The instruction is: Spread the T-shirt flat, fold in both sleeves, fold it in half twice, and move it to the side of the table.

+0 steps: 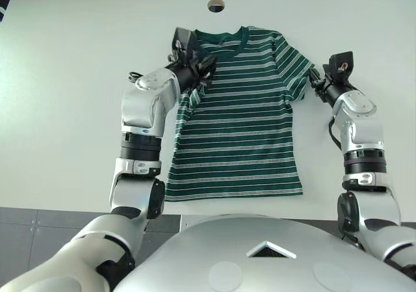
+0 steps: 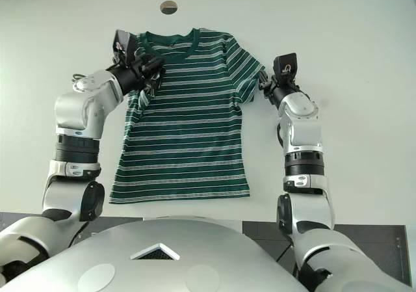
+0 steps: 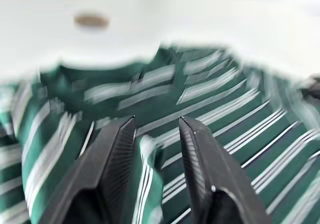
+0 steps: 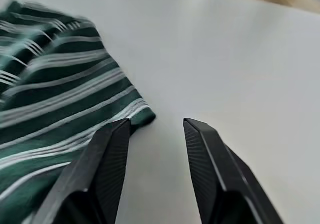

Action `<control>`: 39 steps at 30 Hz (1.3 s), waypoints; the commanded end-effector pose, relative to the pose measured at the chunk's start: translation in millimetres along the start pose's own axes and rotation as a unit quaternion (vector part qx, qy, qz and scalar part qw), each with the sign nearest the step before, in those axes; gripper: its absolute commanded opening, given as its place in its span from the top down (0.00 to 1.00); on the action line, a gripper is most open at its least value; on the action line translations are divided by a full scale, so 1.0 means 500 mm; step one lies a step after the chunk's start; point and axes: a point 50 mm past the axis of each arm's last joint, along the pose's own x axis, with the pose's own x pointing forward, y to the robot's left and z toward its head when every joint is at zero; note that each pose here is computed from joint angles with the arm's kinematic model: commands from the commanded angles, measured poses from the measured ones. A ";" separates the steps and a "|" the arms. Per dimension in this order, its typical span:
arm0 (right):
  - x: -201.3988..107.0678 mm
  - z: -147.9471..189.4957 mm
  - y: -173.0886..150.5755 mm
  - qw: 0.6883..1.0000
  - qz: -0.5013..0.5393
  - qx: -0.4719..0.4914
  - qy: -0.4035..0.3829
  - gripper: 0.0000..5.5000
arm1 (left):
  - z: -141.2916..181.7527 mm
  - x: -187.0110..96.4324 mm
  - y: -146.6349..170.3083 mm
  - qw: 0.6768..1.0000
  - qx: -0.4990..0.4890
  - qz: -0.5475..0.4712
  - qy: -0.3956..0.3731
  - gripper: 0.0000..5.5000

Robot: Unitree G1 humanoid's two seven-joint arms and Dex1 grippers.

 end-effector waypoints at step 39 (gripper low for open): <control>0.032 -0.029 0.023 0.994 0.076 0.013 0.082 0.89 | 0.059 -0.043 -0.018 0.995 -0.015 -0.003 -0.097 0.71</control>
